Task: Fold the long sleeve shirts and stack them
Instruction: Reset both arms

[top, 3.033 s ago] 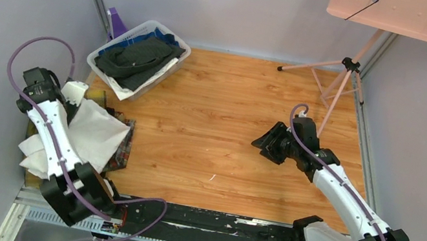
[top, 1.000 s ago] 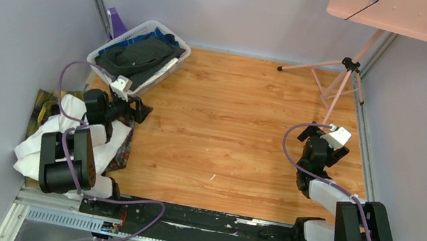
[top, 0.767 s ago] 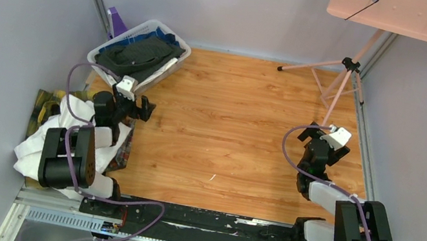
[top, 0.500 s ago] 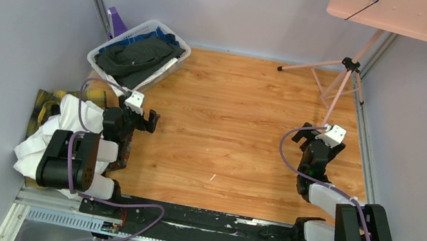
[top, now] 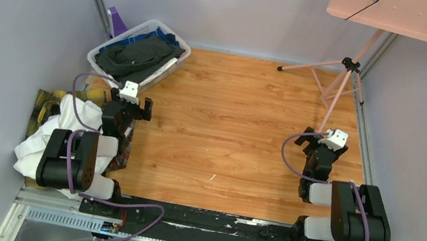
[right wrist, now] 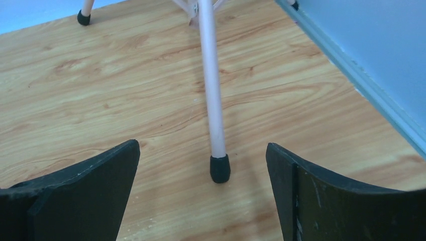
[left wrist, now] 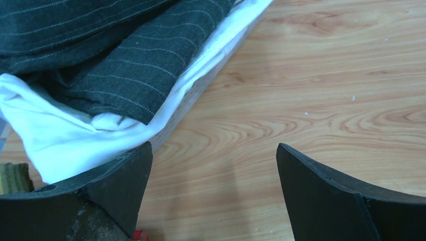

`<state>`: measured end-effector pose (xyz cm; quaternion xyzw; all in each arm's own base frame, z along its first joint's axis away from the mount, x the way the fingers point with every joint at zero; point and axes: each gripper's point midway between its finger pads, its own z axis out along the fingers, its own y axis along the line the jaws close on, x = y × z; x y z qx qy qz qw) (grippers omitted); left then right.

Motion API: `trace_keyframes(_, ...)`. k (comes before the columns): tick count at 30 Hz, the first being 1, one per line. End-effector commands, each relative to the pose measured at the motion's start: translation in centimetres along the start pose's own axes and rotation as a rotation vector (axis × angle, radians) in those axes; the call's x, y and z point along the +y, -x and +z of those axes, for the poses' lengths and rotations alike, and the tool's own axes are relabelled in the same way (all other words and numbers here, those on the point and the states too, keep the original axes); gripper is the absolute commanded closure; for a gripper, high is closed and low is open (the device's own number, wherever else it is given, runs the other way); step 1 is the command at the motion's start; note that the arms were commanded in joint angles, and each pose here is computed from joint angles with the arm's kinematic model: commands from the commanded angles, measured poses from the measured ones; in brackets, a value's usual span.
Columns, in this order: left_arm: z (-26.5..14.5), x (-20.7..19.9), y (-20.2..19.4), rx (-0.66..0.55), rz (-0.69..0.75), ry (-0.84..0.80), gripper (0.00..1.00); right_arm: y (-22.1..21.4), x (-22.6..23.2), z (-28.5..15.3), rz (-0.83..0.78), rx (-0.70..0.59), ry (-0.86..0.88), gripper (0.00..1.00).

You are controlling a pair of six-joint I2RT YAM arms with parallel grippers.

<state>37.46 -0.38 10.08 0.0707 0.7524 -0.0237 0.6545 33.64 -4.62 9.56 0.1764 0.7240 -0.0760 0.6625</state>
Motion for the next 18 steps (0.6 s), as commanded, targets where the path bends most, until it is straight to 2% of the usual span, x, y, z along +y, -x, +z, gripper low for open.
trace_keyframes(1, 0.48, 2.01, 1.06, -0.02, -0.026, 0.105, 0.0, 1.49, 2.31, 1.73, -0.001, -0.065, 0.13, 0.0)
trace_keyframes(3, 0.46, 2.05, 0.99, -0.018, -0.027, 0.106, 0.0, 1.1, 1.82, 1.88, 0.02, -0.006, 0.113, 0.0)
trace_keyframes(6, 0.49, 2.03, 1.06, -0.02, -0.025, 0.105, 0.0, 1.5, 1.53, 1.81, 0.004, -0.048, 0.112, 0.0)
trace_keyframes(18, 0.53, 1.97, 1.05, -0.017, -0.024, 0.103, 0.0, 1.25, 1.56, 1.91, 0.007, -0.023, 0.109, 0.0)
